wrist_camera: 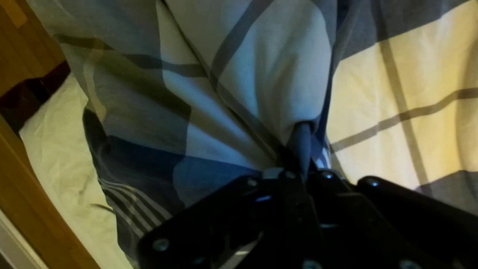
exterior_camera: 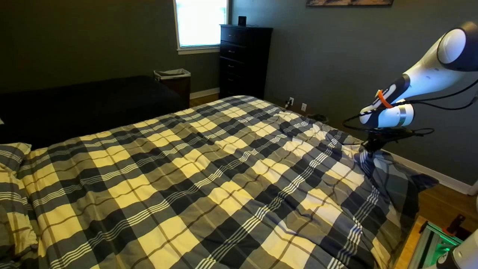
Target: Pull the bottom left corner of the blanket
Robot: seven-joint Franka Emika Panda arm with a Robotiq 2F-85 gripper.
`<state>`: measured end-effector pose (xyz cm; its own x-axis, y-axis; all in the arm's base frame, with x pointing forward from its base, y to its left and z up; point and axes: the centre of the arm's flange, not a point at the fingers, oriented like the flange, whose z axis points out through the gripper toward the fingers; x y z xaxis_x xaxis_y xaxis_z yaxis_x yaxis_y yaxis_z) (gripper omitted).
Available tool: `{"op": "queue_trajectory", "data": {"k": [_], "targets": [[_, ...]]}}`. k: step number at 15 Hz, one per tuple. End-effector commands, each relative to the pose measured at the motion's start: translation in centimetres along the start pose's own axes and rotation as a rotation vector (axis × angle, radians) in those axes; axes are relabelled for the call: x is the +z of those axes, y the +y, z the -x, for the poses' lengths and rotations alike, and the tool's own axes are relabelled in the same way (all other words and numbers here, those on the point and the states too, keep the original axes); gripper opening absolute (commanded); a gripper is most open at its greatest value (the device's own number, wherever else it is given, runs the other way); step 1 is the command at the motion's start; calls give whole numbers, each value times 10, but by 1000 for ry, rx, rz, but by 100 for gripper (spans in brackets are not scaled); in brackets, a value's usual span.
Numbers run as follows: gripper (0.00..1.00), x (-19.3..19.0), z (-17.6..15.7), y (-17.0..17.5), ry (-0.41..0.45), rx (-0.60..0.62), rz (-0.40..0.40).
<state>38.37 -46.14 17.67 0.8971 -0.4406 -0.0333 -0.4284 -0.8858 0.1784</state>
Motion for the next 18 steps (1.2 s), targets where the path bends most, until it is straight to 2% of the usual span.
{"op": "queue_trajectory", "data": {"k": [1,6,10,15,18], "targets": [[1,-42,5,-40,91,-127,-27],[1,-87,-6,-95,218,-290,-24],[1,-116,-13,-134,283,-399,-27],[1,-141,-18,-177,336,-540,-53],[1,-144,-20,-194,339,-607,-70]]}}
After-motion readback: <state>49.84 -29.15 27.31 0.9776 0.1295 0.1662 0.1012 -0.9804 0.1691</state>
